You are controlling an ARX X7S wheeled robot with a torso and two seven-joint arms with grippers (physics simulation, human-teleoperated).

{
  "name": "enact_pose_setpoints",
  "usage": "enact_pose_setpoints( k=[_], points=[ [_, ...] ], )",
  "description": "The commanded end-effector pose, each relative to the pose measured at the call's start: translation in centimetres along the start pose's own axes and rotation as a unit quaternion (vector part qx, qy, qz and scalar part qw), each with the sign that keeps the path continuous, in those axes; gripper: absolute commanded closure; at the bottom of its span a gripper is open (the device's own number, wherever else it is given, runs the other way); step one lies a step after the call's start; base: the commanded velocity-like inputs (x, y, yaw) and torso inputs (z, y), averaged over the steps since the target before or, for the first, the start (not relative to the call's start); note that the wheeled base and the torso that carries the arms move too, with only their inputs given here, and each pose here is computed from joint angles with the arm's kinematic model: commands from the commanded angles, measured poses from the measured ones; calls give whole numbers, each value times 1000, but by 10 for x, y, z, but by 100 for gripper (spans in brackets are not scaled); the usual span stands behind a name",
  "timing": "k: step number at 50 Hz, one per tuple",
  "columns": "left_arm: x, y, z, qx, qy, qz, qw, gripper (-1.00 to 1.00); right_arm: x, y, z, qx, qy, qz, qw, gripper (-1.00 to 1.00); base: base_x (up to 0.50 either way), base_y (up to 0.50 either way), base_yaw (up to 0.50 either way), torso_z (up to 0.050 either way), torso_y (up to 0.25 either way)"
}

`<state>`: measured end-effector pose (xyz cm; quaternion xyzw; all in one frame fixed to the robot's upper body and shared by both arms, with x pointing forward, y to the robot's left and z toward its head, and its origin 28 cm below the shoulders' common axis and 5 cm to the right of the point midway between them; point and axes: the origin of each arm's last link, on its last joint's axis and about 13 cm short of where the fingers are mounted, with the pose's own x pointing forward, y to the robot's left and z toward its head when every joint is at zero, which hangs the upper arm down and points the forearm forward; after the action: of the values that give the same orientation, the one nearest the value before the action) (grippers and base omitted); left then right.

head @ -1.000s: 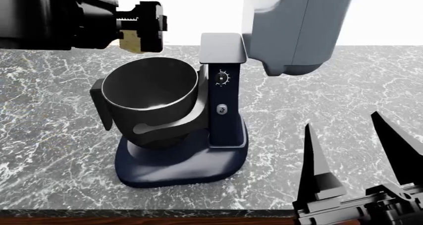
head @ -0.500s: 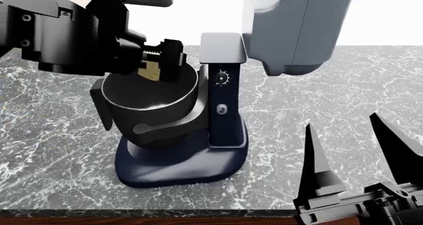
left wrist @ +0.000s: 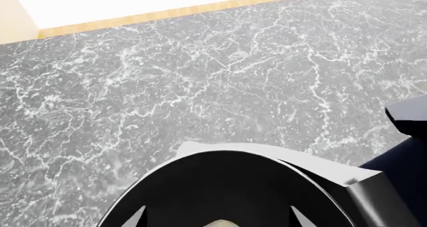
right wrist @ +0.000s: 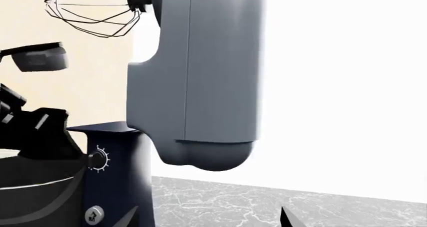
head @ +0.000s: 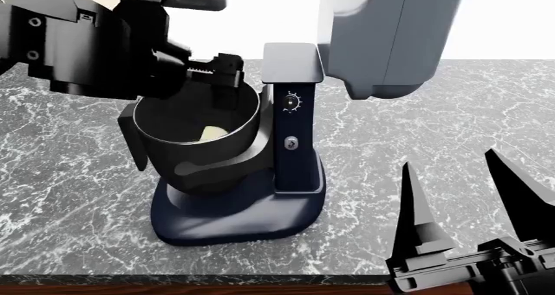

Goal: Place the cheese in the stand mixer bowl.

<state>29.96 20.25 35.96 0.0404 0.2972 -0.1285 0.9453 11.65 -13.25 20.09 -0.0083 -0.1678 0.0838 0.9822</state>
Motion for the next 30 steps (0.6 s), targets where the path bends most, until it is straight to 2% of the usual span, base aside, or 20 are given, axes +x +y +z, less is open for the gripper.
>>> enact_pose_setpoints(
  k=[1, 5, 14, 22, 30],
  points=[
    [-12, 1, 6, -9, -29, 0, 1000, -100, 1, 0, -1, 1, 1, 0, 1000, -100, 0, 0, 0, 0, 0],
    [-15, 2, 6, -9, -34, 2, 999, -100, 0, 0, -1, 1, 0, 0, 1000, -100, 0, 0, 0, 0, 0],
    [-46, 10, 9, -26, -75, 10, 997, -100, 0, -1, 0, 2, -1, -2, 1000, -100, 0, 0, 0, 0, 0],
    [-82, 17, -6, -28, -112, 23, 993, -100, -1, -1, 1, 1, -2, -5, 1000, -100, 0, 0, 0, 0, 0],
    [-109, 13, -36, -14, -141, 9, 990, -100, -2, -2, 3, -1, -6, -8, 1000, -100, 0, 0, 0, 0, 0]
  ],
)
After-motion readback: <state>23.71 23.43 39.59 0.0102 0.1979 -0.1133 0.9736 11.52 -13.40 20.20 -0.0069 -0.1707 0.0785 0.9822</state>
